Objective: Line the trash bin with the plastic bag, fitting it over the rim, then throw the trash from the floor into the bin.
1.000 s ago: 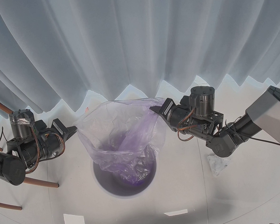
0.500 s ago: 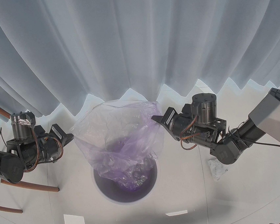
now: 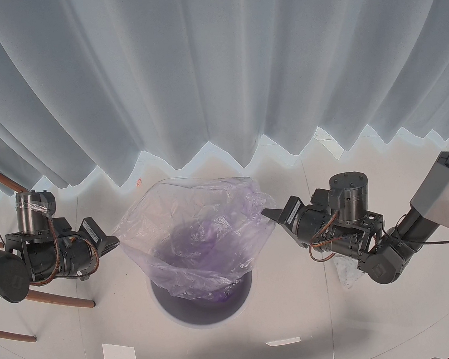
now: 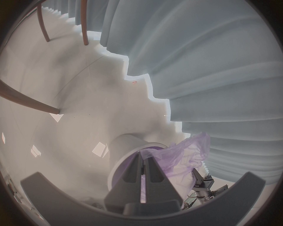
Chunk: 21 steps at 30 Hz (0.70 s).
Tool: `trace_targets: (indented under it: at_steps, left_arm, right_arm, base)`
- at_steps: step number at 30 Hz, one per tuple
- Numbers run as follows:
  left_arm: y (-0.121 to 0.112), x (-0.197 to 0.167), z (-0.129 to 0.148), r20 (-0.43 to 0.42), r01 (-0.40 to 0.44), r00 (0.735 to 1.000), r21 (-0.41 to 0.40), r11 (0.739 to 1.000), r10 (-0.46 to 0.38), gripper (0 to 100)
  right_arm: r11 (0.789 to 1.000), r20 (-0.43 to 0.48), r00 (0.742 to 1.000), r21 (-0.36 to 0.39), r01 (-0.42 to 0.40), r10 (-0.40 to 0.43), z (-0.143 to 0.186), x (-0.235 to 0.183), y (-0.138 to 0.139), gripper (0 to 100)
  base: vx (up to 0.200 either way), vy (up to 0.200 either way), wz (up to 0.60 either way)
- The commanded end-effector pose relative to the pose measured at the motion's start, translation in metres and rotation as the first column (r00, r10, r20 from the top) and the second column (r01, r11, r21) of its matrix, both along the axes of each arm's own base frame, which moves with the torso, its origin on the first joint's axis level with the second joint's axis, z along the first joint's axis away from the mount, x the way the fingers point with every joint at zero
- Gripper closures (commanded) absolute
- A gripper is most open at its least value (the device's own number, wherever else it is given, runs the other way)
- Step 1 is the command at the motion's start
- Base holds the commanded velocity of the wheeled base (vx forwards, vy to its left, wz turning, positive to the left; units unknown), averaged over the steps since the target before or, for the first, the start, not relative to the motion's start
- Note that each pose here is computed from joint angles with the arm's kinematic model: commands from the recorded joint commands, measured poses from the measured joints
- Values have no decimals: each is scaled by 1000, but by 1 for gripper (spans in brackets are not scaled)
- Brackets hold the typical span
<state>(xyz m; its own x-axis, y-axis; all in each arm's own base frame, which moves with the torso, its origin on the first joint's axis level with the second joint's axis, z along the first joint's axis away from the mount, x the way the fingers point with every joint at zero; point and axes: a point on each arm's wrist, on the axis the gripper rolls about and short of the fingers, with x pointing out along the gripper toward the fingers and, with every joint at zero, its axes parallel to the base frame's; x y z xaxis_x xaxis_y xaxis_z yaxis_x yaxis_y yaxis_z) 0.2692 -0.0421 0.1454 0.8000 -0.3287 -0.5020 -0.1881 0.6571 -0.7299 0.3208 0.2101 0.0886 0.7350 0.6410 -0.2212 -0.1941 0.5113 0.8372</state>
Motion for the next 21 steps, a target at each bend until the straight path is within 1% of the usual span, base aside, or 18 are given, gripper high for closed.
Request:
trace_targets:
  at_steps: [1, 4, 10, 11, 12, 16, 21]
  left_arm:
    - [10, 7, -9, -31, -37, 999, 1, 999, 37, 100]
    - [19, 26, -21, -57, -71, 996, 4, 997, 71, 100]
    - [27, 51, -30, -76, -47, 996, -35, 998, 45, 100]
    - [27, 51, -30, -76, -47, 996, -35, 998, 45, 100]
    - [30, 54, -35, -91, -51, 995, -40, 998, 48, 100]
    - [40, 58, -46, -122, -76, 990, -42, 996, 71, 100]
    - [41, 57, -56, -162, -66, 985, -53, 996, 57, 100]
  right_arm:
    - [1000, -19, 1000, -11, 23, -24, -6, 3, -9, 100]
    - [999, -32, 999, -19, 37, -38, -16, 12, -10, 100]
    - [998, -15, 998, -6, 56, -56, -23, 35, -5, 100]
    - [998, -15, 998, -6, 56, -56, -23, 35, -5, 100]
    - [997, -23, 997, -11, 79, -79, -28, 41, -12, 100]
    - [993, -48, 992, -27, 114, -115, -40, 48, -25, 100]
    - [993, -76, 991, -39, 111, -113, -48, 43, -31, 100]
  base:
    - [0, 0, 0]
    - [0, 0, 0]
    - [0, 0, 0]
    - [0, 0, 0]
    - [0, 0, 0]
    - [0, 0, 0]
    - [0, 0, 0]
